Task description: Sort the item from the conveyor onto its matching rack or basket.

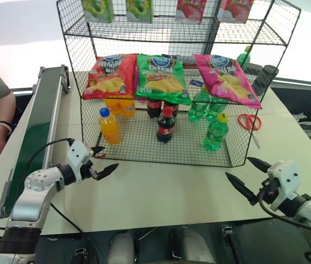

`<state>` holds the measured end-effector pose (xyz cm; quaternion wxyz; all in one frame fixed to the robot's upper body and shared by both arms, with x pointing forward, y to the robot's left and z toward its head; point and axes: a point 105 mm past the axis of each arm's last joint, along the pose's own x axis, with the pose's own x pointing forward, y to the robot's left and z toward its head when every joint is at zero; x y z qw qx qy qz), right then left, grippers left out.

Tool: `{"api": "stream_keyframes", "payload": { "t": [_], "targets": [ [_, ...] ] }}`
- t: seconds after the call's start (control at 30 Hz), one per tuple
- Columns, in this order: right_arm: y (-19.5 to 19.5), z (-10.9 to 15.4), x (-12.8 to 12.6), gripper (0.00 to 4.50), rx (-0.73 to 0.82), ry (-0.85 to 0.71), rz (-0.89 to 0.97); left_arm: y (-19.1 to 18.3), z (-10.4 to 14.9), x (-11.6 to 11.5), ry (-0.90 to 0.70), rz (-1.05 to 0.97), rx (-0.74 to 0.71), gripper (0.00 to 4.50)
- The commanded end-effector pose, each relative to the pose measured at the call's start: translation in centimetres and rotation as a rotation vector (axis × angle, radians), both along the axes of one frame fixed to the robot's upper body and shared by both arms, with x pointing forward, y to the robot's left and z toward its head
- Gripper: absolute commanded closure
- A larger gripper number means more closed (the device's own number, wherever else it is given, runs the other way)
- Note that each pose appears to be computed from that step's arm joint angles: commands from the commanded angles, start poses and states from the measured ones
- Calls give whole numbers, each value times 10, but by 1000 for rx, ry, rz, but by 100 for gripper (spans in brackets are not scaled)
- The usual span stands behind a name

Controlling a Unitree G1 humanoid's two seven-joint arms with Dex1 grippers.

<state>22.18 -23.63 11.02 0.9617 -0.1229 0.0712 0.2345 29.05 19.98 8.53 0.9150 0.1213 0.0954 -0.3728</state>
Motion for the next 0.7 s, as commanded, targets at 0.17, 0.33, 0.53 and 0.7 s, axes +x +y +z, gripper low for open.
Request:
{"api": "stream_keyframes", "payload": {
  "t": [0.17,0.33,0.53,0.7],
  "targets": [
    [-2,6,4,4,-18,-37,8,4,13,-3,-32,11,7,0],
    [-1,6,3,4,-19,-36,13,4,12,-1,-37,14,12,0],
    [-2,6,3,4,-27,-36,12,4,12,2,-42,22,13,0],
    [-2,7,7,4,-34,-41,19,5,9,2,-43,32,12,0]
  ]
}}
